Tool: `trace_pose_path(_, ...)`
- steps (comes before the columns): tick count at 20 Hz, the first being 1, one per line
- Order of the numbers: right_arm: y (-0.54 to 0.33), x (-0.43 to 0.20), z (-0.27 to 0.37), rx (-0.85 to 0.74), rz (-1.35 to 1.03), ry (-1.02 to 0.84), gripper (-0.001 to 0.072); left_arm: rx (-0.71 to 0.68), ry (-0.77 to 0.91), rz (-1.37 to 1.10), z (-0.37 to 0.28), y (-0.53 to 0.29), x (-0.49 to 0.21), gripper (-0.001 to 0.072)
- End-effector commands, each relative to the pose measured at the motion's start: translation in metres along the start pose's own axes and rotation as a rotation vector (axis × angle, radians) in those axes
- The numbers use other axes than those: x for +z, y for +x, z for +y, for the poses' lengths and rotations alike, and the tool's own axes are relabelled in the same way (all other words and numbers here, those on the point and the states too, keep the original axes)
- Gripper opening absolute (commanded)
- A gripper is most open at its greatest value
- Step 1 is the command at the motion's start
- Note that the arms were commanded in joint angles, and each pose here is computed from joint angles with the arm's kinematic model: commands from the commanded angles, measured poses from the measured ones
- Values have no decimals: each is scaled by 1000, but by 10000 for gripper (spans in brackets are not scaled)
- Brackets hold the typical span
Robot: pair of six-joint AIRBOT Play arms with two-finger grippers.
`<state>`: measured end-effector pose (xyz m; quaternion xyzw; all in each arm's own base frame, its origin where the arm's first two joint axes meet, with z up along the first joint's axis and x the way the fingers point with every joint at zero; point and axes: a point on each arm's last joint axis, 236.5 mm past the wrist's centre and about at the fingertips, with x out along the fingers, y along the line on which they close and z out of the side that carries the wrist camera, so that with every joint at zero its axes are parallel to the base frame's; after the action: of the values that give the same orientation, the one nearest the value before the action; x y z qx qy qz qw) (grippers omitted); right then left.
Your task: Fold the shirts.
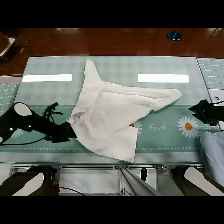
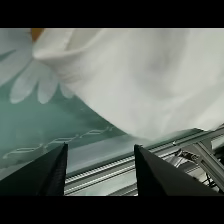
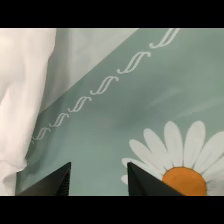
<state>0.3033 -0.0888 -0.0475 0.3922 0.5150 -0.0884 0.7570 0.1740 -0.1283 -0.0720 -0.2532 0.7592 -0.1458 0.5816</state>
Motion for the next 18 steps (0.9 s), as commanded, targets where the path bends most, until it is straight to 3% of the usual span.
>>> trace_pose_path(1,1,-3,5,27,-1,2,406,-78,2,23,-33,27,-15,509)
trace_pose_path(13,1,-6,6,30,13,-7,406,-162,-112,-112,-69,93,-20,505)
trace_pose_path(14,1,-7,6,30,14,-7,406,-158,-121,-131,-71,95,-17,428)
trace_pose_path(15,1,-7,6,30,14,-7,406,-154,-107,-145,-72,97,-16,155)
trace_pose_path(16,1,-6,6,30,12,-6,407,-153,-93,-150,-73,97,-16,18)
trace_pose_path(18,1,-2,5,26,-7,-4,406,-159,-61,-149,-75,94,-16,17)
